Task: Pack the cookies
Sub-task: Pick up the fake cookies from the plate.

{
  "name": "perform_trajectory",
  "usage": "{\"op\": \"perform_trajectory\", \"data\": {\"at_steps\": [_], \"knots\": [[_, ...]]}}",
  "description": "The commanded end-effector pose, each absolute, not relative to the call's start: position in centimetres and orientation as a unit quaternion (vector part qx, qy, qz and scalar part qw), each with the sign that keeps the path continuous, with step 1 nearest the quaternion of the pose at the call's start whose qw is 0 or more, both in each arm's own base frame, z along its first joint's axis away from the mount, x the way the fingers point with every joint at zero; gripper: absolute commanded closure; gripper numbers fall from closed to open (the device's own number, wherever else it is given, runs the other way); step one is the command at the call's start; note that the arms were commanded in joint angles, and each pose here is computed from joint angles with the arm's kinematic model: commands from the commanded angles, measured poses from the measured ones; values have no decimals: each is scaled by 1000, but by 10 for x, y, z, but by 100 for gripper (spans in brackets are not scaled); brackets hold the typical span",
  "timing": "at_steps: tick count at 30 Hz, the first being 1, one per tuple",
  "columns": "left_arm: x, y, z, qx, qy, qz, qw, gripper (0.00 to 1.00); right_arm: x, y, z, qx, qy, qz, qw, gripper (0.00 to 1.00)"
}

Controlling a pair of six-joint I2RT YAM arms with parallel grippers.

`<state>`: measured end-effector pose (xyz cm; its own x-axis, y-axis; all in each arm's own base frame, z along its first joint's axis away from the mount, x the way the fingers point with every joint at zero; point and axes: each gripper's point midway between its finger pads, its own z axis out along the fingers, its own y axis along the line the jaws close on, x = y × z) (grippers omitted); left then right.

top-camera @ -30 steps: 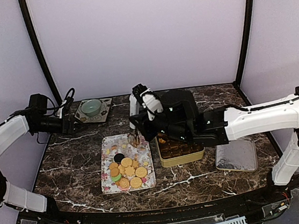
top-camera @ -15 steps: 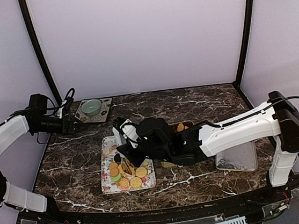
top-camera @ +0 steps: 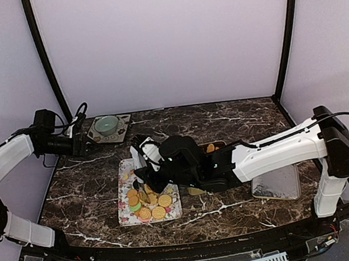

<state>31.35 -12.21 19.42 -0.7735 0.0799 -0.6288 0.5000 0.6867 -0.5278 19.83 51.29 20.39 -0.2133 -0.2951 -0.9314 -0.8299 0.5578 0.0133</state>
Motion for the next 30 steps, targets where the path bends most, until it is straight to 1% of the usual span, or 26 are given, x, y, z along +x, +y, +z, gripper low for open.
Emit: {"op": "perform_trajectory", "data": {"at_steps": [1, 9, 16, 22, 27, 30], "knots": [[311, -122, 202, 169, 867, -364, 296, 22, 196, 528, 223, -373, 711, 305, 512, 58], [310, -123, 203, 169, 866, -365, 297, 22, 199, 524, 208, -373, 722, 287, 508, 59], [311, -123, 203, 167, 866, -366, 296, 22, 199, 521, 198, -372, 729, 280, 502, 66], [311, -123, 203, 167, 866, -367, 297, 22, 199, 514, 215, -366, 724, 280, 513, 75], [312, -124, 204, 167, 865, -369, 297, 22, 192, 511, 231, -374, 715, 298, 510, 76], [312, -124, 204, 165, 865, -370, 296, 22, 193, 508, 227, -376, 717, 297, 507, 76]]}}
